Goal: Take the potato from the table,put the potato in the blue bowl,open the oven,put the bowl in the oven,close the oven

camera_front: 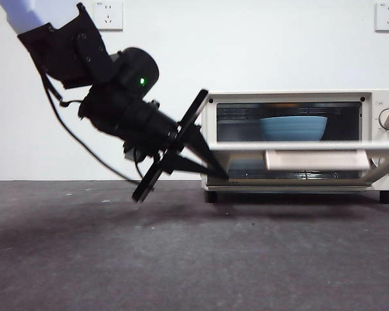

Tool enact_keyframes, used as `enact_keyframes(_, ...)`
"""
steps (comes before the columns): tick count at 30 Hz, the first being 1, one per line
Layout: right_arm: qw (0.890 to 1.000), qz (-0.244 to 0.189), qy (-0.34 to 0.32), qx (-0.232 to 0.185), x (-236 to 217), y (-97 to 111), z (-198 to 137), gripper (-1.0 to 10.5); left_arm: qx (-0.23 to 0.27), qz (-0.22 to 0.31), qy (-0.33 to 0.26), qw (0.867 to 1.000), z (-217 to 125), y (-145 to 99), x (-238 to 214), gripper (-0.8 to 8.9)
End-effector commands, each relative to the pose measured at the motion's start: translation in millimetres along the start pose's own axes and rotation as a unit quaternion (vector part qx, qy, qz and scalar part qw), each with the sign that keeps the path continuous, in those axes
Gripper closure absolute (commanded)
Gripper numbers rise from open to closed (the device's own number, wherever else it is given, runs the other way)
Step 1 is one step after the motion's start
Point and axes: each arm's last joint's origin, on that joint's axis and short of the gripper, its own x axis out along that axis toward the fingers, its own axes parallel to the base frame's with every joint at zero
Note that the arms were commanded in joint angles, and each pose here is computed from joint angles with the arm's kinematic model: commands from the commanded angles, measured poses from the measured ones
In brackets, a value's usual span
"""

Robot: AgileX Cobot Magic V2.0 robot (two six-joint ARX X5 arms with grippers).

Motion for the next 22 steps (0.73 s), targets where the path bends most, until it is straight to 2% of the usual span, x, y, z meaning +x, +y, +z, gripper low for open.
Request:
enact_keyframes(1,1.0,0.002,0.012,0.007,-0.4,0.2,-3.2,9.5,0.029,-0.034,-0.004,0.999,7.4,-20.5,0.5,8.19)
enact_keyframes(7,1.0,0.002,0.012,0.007,-0.4,0.2,-3.2,9.5,0.057,-0.055,-0.025,0.997,20.7,-50.3,-9.3,8.19)
enact_keyframes(12,1.0,0.002,0.012,0.007,-0.4,0.2,-3.1,9.5,0.076,-0.066,-0.04,0.994,27.7,-65.0,-16.2,8.19)
enact_keyframes(18,1.0,0.002,0.012,0.007,-0.3,0.2,-3.2,9.5,0.073,-0.066,-0.062,0.993,39.6,-66.0,-27.7,8.19)
enact_keyframes(22,1.0,0.002,0.013,0.007,0.3,0.1,-3.4,9.5,0.067,-0.063,-0.057,0.994,44.0,-61.3,-32.9,8.19)
